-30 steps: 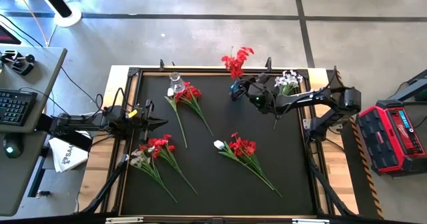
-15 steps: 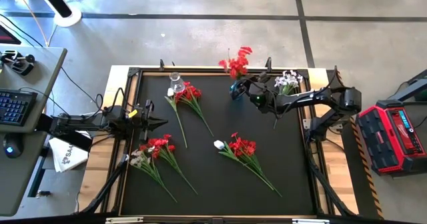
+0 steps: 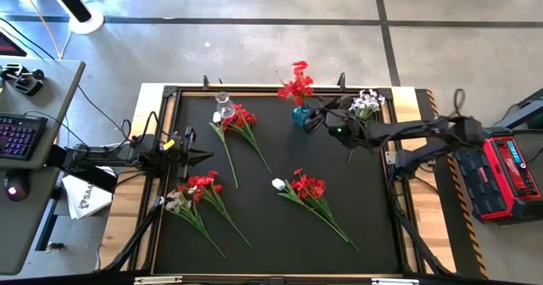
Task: Sort flowers into vase by color
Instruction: Put the top white tulip into the transparent vase
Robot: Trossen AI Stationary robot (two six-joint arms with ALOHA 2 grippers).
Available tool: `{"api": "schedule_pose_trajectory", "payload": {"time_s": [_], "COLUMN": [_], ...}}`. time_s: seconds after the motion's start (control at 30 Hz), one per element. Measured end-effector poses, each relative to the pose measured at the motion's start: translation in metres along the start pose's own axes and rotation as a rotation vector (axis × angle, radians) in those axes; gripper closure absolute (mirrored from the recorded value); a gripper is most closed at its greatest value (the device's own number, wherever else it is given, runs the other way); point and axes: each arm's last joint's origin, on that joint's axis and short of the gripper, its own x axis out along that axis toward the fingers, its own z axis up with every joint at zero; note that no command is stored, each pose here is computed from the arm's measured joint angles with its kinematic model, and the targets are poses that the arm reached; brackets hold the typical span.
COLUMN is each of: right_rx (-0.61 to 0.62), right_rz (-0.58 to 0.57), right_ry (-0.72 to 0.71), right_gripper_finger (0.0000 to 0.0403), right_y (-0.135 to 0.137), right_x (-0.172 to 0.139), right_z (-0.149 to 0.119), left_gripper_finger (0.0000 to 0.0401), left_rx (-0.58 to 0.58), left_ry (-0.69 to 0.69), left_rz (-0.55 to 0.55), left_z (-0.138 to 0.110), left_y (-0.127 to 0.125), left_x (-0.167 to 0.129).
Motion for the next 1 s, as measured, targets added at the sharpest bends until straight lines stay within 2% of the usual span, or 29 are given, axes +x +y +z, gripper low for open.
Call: {"api": "schedule_pose_trajectory", "payload": {"time_s": [0.1, 0.2, 0.37, 0.5, 0.77, 0.9, 1.0], "right_rx": [0.045, 0.095, 0.092, 0.041, -0.052, -0.082, -0.113], "right_rz": [0.074, 0.208, 0.388, 0.421, 0.415, 0.421, 0.431], "right_ry": [0.046, 0.096, 0.137, 0.156, 0.171, 0.158, 0.134], "right_gripper_finger": [0.0208, 0.0208, 0.0208, 0.0208, 0.0208, 0.0208, 0.0208], "right_y": [-0.005, -0.006, 0.008, 0.024, 0.054, 0.068, 0.078], "right_x": [-0.018, -0.034, -0.051, -0.056, -0.05, -0.041, -0.034], "right_z": [0.002, 0.004, 0.0, -0.01, -0.033, -0.043, -0.051], "left_gripper_finger": [0.0401, 0.0401, 0.0401, 0.0401, 0.0401, 0.0401, 0.04], "left_rx": [0.0, 0.002, -0.038, -0.103, -0.145, -0.2, -0.269], "left_ry": [-0.006, -0.006, 0.052, 0.122, 0.392, 0.502, 0.508], "left_rz": [0.044, 0.146, 0.283, 0.392, 0.669, 0.731, 0.805], "left_z": [0.0, -0.001, -0.006, -0.005, 0.006, -0.006, -0.015], "left_y": [0.001, 0.004, 0.008, 0.01, 0.009, 0.009, 0.012], "left_x": [0.0, 0.001, 0.005, 0.011, 0.036, 0.049, 0.055]}}
